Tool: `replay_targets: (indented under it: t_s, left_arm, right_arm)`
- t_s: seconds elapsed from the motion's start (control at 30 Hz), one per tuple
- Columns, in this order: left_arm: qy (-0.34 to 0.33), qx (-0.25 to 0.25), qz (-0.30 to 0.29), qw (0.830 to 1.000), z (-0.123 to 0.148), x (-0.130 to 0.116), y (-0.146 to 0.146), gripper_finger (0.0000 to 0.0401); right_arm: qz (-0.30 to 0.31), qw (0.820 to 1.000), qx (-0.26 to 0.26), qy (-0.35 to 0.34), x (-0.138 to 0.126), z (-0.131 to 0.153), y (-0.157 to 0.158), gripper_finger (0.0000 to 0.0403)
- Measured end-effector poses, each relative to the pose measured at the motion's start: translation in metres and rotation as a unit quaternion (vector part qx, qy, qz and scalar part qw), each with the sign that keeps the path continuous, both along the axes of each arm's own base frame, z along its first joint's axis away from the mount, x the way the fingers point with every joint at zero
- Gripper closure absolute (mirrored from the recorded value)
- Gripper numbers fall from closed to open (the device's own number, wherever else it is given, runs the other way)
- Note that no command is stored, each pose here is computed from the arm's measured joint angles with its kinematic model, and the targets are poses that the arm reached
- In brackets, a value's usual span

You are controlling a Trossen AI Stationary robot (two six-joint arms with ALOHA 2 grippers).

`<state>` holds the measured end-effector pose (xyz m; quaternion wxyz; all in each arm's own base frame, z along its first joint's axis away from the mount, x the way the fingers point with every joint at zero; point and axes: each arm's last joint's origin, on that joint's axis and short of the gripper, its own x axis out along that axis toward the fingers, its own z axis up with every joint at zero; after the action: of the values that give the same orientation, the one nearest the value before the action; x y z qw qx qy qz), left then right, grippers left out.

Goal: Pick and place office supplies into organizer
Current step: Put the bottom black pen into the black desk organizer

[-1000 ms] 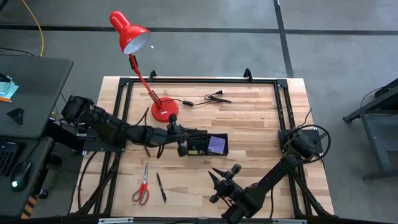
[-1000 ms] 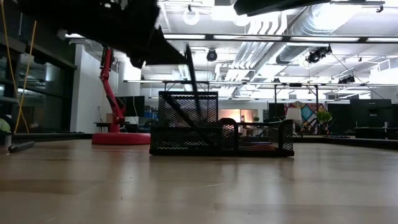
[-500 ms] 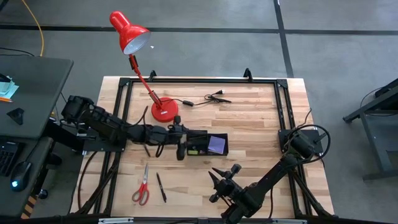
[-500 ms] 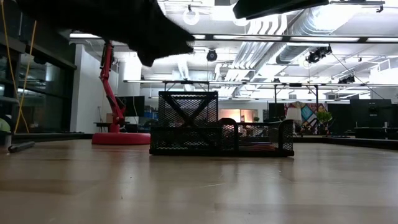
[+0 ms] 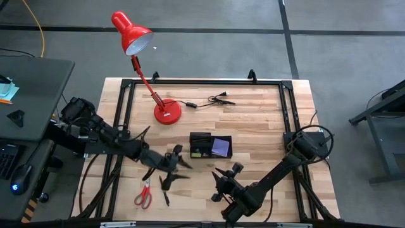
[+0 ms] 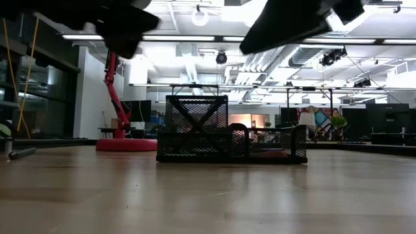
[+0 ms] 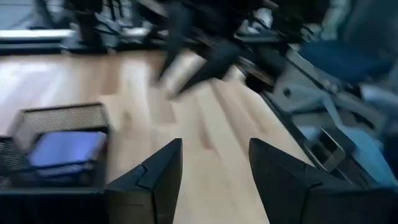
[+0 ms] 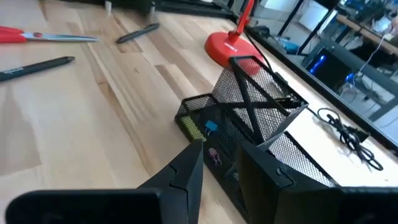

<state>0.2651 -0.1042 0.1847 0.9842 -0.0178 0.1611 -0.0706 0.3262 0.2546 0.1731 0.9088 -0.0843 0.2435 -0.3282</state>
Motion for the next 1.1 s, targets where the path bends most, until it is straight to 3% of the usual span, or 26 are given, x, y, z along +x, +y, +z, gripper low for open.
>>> replay_targets:
  t_s: [0.1,0.33,0.5,0.57,0.73,0.9,1.0,1.07,1.1]
  left_arm:
    - [0.008,0.007,-0.006,1.000,-0.002,-0.007,-0.014,0.0227]
    - [0.060,0.035,0.073,0.995,-0.017,-0.025,-0.028,0.0228]
    - [0.057,0.047,0.141,0.987,-0.027,-0.035,-0.025,0.0227]
    - [0.061,0.054,0.139,0.987,-0.028,-0.035,-0.024,0.0229]
    - [0.094,0.059,0.077,0.991,-0.032,-0.037,-0.027,0.0226]
    - [0.074,0.024,-0.029,0.997,-0.025,-0.034,-0.035,0.0229]
    - [0.046,0.028,-0.113,0.992,-0.019,-0.033,-0.041,0.0227]
    - [0.028,0.034,-0.161,0.986,-0.016,-0.033,-0.044,0.0227]
    - [0.021,0.037,-0.175,0.984,-0.015,-0.033,-0.044,0.0227]
  right_arm:
    - [0.007,1.000,-0.009,0.020,0.005,-0.007,-0.001,0.0316]
    - [0.037,0.995,-0.065,0.064,0.016,-0.030,0.002,0.0315]
    - [0.064,0.992,-0.071,0.079,0.028,-0.031,0.001,0.0316]
    - [0.074,0.991,-0.080,0.081,0.032,-0.029,0.001,0.0316]
    - [0.068,0.989,-0.097,0.083,0.038,-0.028,-0.004,0.0316]
    - [0.082,0.994,-0.009,0.076,0.049,-0.022,-0.013,0.0316]
    - [0.164,0.982,0.050,0.085,0.059,-0.023,-0.007,0.0315]
    - [0.283,0.954,0.082,0.061,0.063,-0.026,0.006,0.0315]
    - [0.354,0.929,0.102,0.041,0.063,-0.028,0.012,0.0315]
